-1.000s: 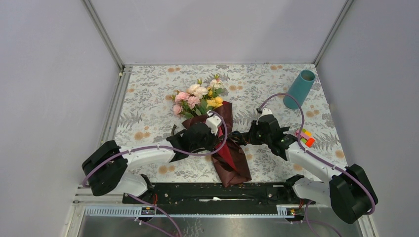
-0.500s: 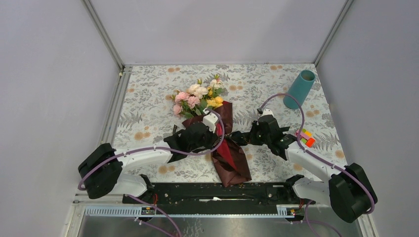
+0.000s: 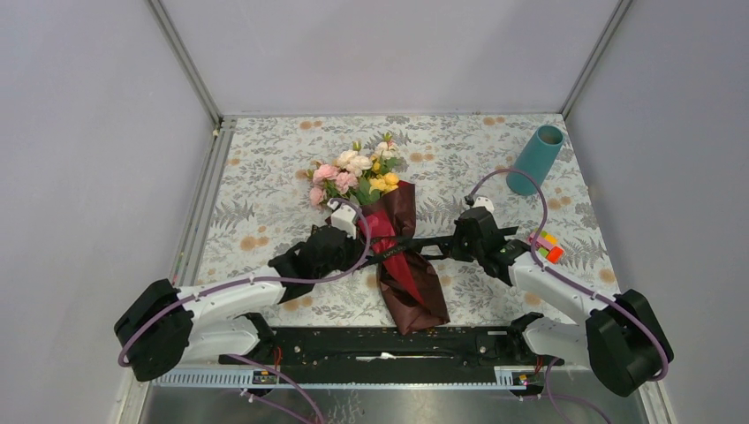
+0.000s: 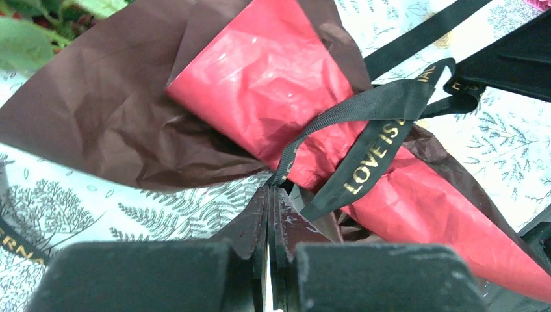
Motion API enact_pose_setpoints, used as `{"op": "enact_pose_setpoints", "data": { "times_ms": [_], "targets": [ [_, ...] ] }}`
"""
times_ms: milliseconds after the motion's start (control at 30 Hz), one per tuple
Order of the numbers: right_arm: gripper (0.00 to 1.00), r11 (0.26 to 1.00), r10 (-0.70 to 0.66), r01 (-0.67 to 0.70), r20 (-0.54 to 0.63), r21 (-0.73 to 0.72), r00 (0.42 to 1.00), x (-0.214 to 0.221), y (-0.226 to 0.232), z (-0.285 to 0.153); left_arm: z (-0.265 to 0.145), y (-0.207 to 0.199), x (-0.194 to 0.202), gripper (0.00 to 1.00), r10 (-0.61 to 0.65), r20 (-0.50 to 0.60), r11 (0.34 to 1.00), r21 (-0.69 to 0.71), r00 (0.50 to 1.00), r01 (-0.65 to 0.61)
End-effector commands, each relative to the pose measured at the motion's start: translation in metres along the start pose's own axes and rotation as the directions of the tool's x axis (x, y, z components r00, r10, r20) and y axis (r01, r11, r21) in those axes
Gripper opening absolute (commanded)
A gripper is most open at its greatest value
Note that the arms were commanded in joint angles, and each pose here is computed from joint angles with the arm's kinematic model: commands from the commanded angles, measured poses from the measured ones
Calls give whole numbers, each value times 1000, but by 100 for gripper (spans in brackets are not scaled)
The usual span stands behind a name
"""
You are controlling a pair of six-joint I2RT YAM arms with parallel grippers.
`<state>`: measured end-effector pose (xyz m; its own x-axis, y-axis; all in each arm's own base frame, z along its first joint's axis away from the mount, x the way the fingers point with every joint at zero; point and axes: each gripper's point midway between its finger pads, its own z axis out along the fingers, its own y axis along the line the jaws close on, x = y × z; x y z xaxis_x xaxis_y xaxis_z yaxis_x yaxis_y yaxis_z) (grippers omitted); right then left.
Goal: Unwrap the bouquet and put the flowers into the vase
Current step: Untie the ribbon from the wrapping paper.
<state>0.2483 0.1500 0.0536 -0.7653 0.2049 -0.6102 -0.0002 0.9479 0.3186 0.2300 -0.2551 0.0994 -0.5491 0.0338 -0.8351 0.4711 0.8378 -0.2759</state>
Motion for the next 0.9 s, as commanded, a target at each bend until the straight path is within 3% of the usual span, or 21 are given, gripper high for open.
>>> {"op": "enact_pose_setpoints", "data": {
  "times_ms": [0,500,700,867],
  "targets": [
    [0,998,38,-40,38,47,999,-14,-4,2,-7,10,-8,0,-76,53,997,-29,996,78],
    [0,983,98,-102,32,154,995,3,-32,9,-19,49,22,0,-224,38,966,-127,974,227],
    [0,976,132,-135,30,171,991,6,-40,10,-22,78,38,0,-316,30,918,-245,948,313],
    [1,979,143,-144,20,142,990,4,-36,8,-22,91,44,0,-368,40,898,-243,929,367]
  ]
}}
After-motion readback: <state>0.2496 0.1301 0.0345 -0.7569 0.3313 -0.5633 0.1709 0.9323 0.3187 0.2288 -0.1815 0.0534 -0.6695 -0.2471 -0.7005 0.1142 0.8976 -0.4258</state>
